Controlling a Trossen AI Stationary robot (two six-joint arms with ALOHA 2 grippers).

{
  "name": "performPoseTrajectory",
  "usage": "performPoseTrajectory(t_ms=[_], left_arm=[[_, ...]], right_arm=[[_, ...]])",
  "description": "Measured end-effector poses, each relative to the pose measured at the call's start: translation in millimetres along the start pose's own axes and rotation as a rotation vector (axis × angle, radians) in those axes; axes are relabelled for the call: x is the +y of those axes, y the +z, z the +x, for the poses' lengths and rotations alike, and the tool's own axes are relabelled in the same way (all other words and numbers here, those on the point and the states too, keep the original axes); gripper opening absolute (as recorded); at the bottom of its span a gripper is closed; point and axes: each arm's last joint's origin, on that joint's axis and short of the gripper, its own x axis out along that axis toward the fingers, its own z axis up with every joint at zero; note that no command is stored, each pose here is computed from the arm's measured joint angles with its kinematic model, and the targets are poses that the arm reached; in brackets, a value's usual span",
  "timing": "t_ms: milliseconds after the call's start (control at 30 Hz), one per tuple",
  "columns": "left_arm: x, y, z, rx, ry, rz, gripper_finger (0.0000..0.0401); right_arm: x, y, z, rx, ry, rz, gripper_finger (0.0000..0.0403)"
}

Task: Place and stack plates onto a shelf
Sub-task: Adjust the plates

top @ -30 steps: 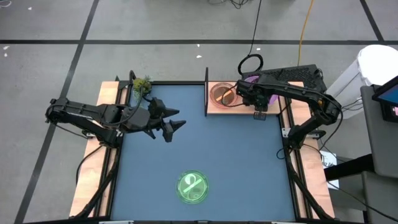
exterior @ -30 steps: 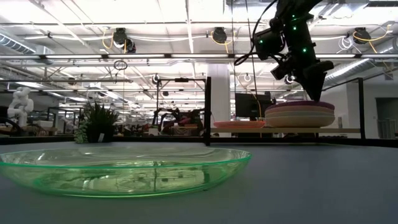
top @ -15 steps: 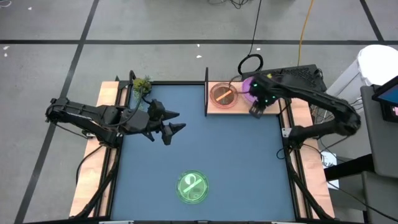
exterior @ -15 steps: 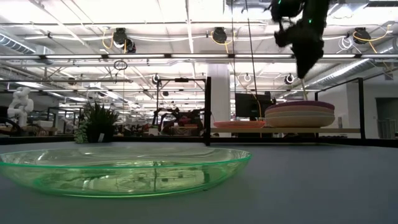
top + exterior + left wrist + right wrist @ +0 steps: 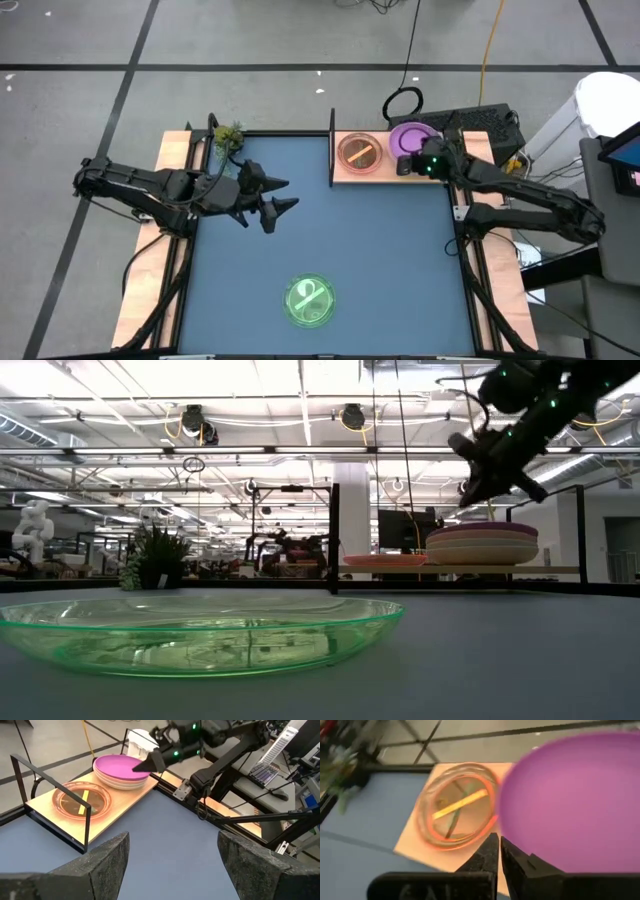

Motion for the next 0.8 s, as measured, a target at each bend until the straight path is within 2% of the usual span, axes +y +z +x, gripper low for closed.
performPoseTrajectory(t_ms=[167,567,800], left_arm=[[0.2,0.1,0.2,-0.004,0.007,0.004,0.0303],[0.2,0.1,0.3,-0.005,0.008,0.003,0.0303],[0.3,0.0,0.3,-0.004,0.009,0.000,0.0303]], right_arm=[[-14.5,-19.5,13.8,-0.040,-0.022,0.077,0.0001],[-27.9,-35.0,21.8,-0.048,-0.091,-0.002,0.0000],[-22.7,-27.2,15.9,-0.130,-0.014,0.022,0.0000]])
